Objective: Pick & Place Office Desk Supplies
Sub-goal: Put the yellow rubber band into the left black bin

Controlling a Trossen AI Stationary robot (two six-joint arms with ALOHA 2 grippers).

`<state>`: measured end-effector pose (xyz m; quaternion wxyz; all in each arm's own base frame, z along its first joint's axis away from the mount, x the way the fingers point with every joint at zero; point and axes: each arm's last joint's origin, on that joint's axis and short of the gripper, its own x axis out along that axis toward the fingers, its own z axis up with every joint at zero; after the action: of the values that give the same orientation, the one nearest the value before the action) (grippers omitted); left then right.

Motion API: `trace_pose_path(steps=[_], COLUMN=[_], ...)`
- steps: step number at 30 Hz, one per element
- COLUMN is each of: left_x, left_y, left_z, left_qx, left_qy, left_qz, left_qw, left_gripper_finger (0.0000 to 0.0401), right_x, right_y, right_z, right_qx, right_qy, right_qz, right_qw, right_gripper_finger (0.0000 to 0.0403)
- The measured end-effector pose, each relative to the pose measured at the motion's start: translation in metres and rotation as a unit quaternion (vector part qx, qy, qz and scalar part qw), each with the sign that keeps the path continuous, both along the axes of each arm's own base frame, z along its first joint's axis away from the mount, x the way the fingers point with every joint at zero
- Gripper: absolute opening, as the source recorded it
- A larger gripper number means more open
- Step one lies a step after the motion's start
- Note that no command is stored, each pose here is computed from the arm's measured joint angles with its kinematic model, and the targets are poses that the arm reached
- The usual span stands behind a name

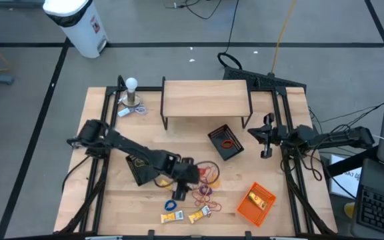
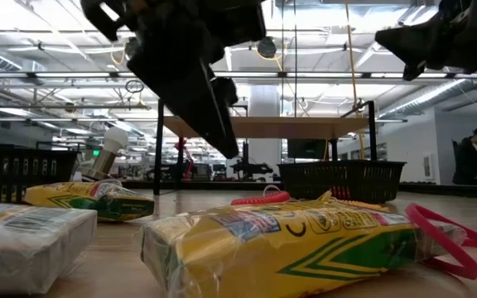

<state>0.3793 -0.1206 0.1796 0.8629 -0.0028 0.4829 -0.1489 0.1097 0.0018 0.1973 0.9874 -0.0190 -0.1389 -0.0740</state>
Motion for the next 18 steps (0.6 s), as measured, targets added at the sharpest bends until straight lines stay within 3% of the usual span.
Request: trace_pose_path(steps=[5,18], left_x=[0.012,0.022], left_y=[-0.017,-0.029], left_z=[-0.006,-0.046], left_qx=[0.008,0.06], left_qy=[-0.012,-0.02], left_qz=[-0.02,-0.048], left_qw=[1.0,0.997], left_gripper_finger=[0.0225,0.0227], right_x=[0.002,0.007], right_y=[0.0,0.0], right_z=[-0.001,-0.002], right_qx=[0.007,0.005], right_qy=[0.006,0.012], right_qz=[0.001,0.0], right_qw=[1.0,1.0], right_gripper_finger=[0.0004,0.0004])
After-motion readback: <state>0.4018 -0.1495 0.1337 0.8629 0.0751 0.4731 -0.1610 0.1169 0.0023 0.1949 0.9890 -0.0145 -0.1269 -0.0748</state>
